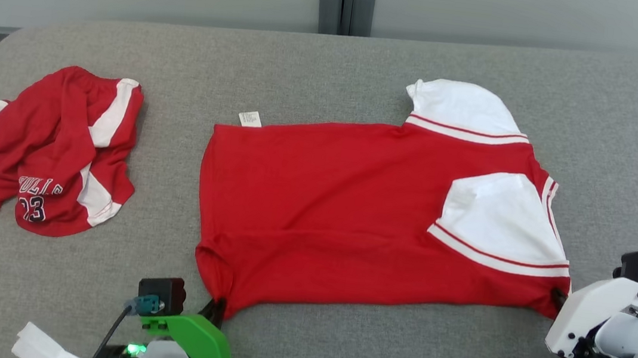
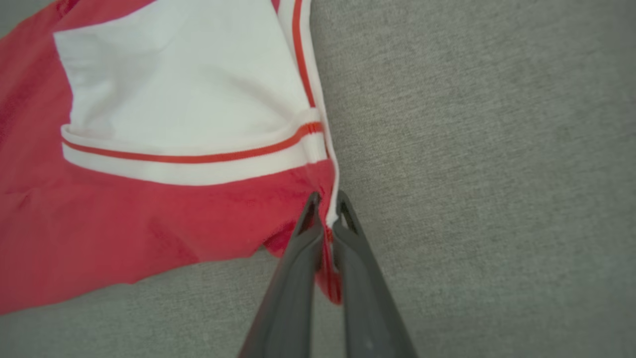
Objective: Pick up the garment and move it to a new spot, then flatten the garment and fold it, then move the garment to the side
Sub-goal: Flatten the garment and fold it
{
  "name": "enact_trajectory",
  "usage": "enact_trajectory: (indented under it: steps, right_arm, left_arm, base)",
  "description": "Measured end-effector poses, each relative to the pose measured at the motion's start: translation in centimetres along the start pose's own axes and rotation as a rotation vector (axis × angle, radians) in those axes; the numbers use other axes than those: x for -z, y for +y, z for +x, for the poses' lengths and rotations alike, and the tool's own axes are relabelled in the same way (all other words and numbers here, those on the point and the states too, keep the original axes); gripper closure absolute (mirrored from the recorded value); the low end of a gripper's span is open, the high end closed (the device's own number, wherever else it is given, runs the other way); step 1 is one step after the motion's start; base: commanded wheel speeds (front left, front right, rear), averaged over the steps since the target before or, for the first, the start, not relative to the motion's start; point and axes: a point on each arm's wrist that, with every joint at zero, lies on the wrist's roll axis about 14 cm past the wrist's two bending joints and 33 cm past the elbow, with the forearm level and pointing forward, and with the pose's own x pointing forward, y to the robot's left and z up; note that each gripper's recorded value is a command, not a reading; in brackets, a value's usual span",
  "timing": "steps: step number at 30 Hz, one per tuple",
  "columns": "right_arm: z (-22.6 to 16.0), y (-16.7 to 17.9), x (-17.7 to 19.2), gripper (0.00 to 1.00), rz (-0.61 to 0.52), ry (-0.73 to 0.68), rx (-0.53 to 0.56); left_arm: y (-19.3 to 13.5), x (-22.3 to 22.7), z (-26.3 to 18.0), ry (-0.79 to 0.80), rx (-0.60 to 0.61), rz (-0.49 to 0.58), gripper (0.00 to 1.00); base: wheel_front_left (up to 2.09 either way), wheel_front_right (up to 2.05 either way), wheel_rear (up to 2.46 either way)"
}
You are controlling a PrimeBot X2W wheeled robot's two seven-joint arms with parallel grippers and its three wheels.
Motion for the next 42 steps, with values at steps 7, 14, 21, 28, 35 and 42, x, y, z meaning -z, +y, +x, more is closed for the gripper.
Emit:
enact_trajectory:
  steps: [7,14,21,28,35,42]
  right_arm:
    - [-3.5,-1.1,1.4,1.0,0.011,-0.029,0.013]
    - [-5.1,-1.5,2.3,0.0,0.021,-0.031,0.011]
    - [-5.4,1.5,-5.3,0.0,-0.084,-0.182,-0.032]
    - [-3.8,5.9,-13.2,0.0,-0.19,-0.214,-0.12]
    - [1.2,7.4,-16.3,0.0,-0.259,-0.131,-0.103]
    - [6.5,7.2,-17.1,0.0,-0.263,-0.075,-0.08]
  left_arm:
    - [0.5,1.3,-2.7,0.015,-0.018,-0.021,1.0]
    - [1.3,0.9,-4.4,-0.017,-0.044,-0.016,0.0]
    - [2.0,-3.8,-4.4,-0.116,-0.061,0.009,0.0]
    - [0.5,-10.8,-1.9,-0.124,-0.009,0.079,0.0]
    - [-1.2,-14.2,3.1,-0.048,0.021,0.105,0.0]
    - [0.4,-13.1,7.6,0.063,-0.028,0.157,0.0]
  base:
    - [0.0,0.0,0.0]
    - [0.0,0.0,0.0]
    - [0.0,0.0,0.0]
    - [0.0,0.0,0.0]
    - [0.0,0.0,0.0]
    - [0.0,0.0,0.0]
